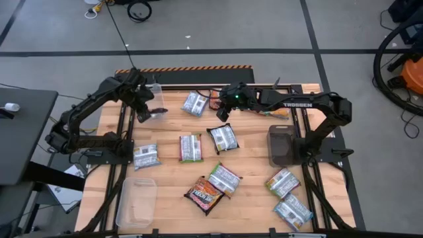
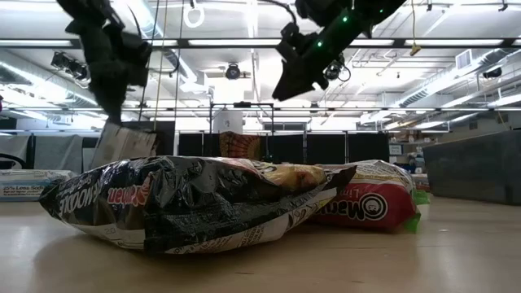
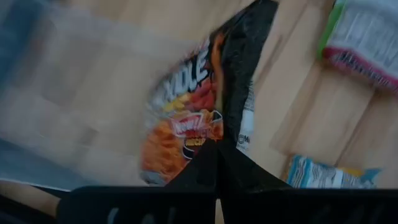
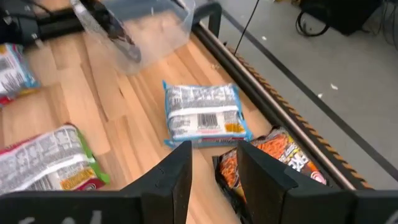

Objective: Sort Maruchan noodles
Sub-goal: Put the black noodle pack into the top transparent bin

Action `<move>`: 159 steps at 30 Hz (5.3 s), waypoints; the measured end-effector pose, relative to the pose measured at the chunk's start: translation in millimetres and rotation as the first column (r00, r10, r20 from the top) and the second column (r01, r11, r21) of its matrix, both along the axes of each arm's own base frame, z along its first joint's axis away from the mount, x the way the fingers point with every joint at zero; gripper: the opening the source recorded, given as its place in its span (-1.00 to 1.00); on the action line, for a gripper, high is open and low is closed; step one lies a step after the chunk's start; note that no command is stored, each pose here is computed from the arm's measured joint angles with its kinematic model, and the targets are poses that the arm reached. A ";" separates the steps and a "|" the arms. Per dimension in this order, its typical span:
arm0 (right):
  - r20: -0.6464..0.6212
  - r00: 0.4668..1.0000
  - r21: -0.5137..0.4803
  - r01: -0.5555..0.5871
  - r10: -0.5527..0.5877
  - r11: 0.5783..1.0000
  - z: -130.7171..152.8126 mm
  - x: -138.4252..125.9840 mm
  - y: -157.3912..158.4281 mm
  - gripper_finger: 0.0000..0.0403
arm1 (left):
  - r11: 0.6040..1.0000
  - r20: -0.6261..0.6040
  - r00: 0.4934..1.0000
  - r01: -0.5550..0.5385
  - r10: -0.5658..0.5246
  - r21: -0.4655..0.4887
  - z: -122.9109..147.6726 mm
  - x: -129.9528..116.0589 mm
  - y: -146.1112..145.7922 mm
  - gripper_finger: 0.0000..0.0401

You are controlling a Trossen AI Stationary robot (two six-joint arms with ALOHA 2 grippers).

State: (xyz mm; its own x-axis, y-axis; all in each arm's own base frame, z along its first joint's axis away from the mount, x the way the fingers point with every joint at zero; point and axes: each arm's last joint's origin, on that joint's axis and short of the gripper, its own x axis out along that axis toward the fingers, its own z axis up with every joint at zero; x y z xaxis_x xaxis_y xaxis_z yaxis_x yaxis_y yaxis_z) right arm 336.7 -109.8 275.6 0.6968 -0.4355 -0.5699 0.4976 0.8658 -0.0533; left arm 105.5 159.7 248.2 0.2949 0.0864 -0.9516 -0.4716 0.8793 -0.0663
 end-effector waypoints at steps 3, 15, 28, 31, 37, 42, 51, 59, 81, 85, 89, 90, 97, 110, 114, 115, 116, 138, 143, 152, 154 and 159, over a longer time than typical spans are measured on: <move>-0.022 1.000 0.007 -0.011 0.012 1.000 -6.6 4.1 3.1 -0.34 | 1.000 -0.036 0.999 -0.016 0.016 -0.011 -6.8 -2.7 -2.6 -0.99; -0.019 1.000 0.031 -0.013 0.014 0.999 -10.5 7.9 9.0 -0.33 | 0.992 -0.162 0.984 -0.048 0.067 0.116 4.3 -8.7 -2.4 -0.91; -0.022 0.999 0.044 -0.022 0.023 0.999 -11.1 7.6 9.5 -0.33 | 0.994 -0.230 0.973 0.009 0.017 0.112 3.3 -11.4 -4.9 -0.73; -0.037 0.998 0.048 -0.042 0.043 0.998 -12.1 7.0 10.1 -0.33 | 0.993 -0.233 0.972 0.011 0.016 0.114 3.2 -11.5 -4.9 -0.60; -0.050 0.997 0.037 -0.053 0.055 0.998 -12.5 6.7 10.2 -0.33 | 0.992 -0.244 0.970 0.028 0.003 0.123 5.7 -12.1 -6.0 -0.33; -0.053 0.997 0.032 -0.054 0.056 0.998 -12.5 6.6 10.1 -0.33 | 0.980 -0.215 0.977 0.037 0.007 0.198 37.0 -7.4 -5.1 -0.19; -0.123 0.982 0.012 -0.144 0.144 0.990 1.5 -7.0 32.7 -0.33 | 0.994 0.134 0.985 0.110 -0.111 0.015 80.3 23.6 -41.5 -0.21; -0.191 0.950 -0.003 -0.253 0.247 0.968 20.2 -27.5 86.0 -0.34 | 0.954 0.256 0.953 0.218 -0.163 -0.205 88.2 67.6 -125.0 -0.28; -0.342 0.889 0.153 -0.268 0.305 0.951 18.6 -86.1 201.1 -0.35 | 0.928 0.389 0.866 0.366 -0.313 -0.067 17.6 161.2 -330.9 -0.28; -0.400 0.863 0.171 -0.260 0.308 0.950 15.1 -101.4 217.3 -0.35 | 0.856 0.483 0.725 0.504 -0.491 0.114 -2.2 184.1 -358.5 -0.28; -0.460 0.837 0.186 -0.236 0.297 0.954 12.2 -114.7 226.1 -0.35 | 0.780 0.488 0.617 0.561 -0.617 0.277 -22.5 204.3 -373.4 -0.28; -0.468 0.834 0.193 -0.226 0.292 0.955 11.8 -117.1 227.5 -0.35 | 0.761 0.470 0.604 0.567 -0.644 0.314 -26.2 209.9 -375.3 -0.28; -0.481 0.818 0.302 -0.185 0.317 0.935 10.3 -123.6 236.0 -0.35 | 0.690 0.368 0.585 0.578 -0.722 0.436 -39.0 254.7 -386.2 -0.28; -0.497 0.804 0.317 -0.181 0.326 0.931 9.7 -124.7 235.4 -0.35 | 0.730 0.102 0.749 0.593 -0.655 0.340 -91.0 256.2 -378.0 -0.28; -0.499 0.805 0.294 -0.191 0.321 0.937 9.8 -124.4 234.5 -0.35 | 0.759 0.010 0.797 0.572 -0.604 0.311 -81.5 240.6 -371.1 -0.28; -0.496 0.810 0.281 -0.192 0.313 0.940 10.0 -124.1 234.2 -0.35 | 0.773 -0.001 0.811 0.558 -0.585 0.301 -77.3 237.0 -369.0 -0.28; -0.493 0.815 0.269 -0.191 0.305 0.944 10.1 -123.9 233.9 -0.35 | 0.788 -0.017 0.827 0.542 -0.562 0.292 -72.4 232.7 -366.3 -0.28; -0.589 0.739 0.061 -0.363 0.327 0.930 10.3 -120.8 219.5 -0.18 | 0.996 0.146 0.989 -0.015 0.003 0.085 -36.4 246.2 -393.5 -0.30; -0.625 0.704 0.055 -0.389 0.336 0.919 9.8 -123.7 218.4 -0.06 | 0.992 0.087 0.994 -0.075 0.067 0.098 -33.5 251.6 -402.8 -0.30; -0.648 0.684 0.061 -0.393 0.336 0.918 9.3 -126.1 217.7 0.01 | 0.969 -0.024 0.992 -0.116 0.124 0.217 -78.4 246.6 -416.9 -0.30; -0.653 0.677 0.069 -0.393 0.340 0.917 9.0 -126.8 217.6 0.01 | 0.961 -0.047 0.989 -0.121 0.137 0.248 -86.9 244.7 -417.8 -0.30; -0.654 0.674 0.076 -0.394 0.344 0.916 8.9 -126.9 217.8 0.01 | 0.946 -0.088 0.986 -0.110 0.143 0.305 -100.8 244.0 -415.8 -0.30</move>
